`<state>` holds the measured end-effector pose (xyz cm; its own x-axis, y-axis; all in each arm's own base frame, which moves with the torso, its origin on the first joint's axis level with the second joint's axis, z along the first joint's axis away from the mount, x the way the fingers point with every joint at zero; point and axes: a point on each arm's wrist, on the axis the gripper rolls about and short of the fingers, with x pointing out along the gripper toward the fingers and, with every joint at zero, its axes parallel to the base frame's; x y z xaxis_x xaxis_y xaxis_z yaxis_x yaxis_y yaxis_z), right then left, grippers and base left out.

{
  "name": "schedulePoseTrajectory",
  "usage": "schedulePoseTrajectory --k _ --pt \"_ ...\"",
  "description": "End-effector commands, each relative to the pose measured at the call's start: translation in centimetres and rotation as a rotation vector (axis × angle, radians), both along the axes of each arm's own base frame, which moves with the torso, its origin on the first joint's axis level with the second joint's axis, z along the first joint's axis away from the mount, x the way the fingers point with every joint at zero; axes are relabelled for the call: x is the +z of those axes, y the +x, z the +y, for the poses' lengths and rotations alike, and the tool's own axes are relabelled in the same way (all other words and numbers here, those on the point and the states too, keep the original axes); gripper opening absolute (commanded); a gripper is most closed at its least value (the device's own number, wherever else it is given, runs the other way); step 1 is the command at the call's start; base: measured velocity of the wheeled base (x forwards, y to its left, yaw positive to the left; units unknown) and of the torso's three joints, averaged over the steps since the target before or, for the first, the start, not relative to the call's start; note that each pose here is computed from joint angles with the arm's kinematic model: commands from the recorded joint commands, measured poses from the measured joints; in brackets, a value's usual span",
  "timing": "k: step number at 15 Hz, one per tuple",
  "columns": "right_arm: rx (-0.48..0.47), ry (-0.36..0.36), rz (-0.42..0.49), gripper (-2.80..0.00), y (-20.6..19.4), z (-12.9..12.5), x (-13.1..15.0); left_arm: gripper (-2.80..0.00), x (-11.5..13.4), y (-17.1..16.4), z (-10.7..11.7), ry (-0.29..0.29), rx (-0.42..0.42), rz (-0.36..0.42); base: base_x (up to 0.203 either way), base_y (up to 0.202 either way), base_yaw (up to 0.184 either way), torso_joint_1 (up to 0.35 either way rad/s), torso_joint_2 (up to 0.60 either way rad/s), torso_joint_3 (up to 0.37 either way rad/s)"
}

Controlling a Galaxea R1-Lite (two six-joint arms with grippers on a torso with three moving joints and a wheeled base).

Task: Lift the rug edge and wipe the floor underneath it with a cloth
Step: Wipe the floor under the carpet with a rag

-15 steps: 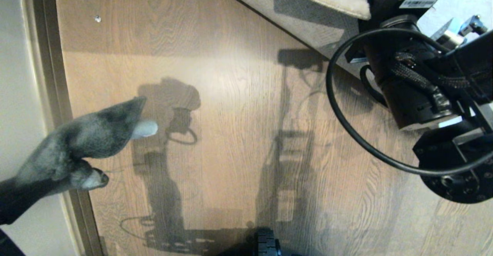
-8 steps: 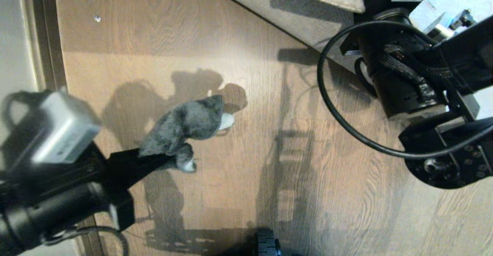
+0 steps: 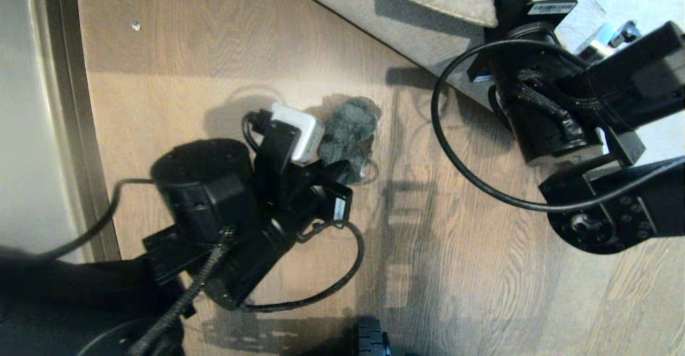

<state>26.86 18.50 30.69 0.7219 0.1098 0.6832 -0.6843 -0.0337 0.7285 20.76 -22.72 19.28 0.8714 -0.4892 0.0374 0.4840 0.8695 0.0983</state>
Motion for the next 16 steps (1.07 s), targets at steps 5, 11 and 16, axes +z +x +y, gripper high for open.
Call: schedulePoseTrajectory --k 5,11,16 --pt "-0.009 0.044 -0.042 -2.8 1.0 0.0 0.3 -2.8 -4.0 -0.6 -6.3 -0.062 0.097 0.106 0.0 0.0 0.0 0.0 0.0 0.0" --pt "-0.021 0.044 -0.042 -2.8 1.2 -0.3 0.3 -2.8 -5.5 -2.3 -9.7 -0.1 0.128 0.135 0.0 0.0 0.0 0.0 0.0 0.0" --pt "-0.024 0.043 -0.042 -2.8 1.3 -0.3 0.3 -2.8 -9.4 -1.7 -10.8 -0.072 0.196 0.193 0.0 0.0 0.0 0.0 0.0 0.0"
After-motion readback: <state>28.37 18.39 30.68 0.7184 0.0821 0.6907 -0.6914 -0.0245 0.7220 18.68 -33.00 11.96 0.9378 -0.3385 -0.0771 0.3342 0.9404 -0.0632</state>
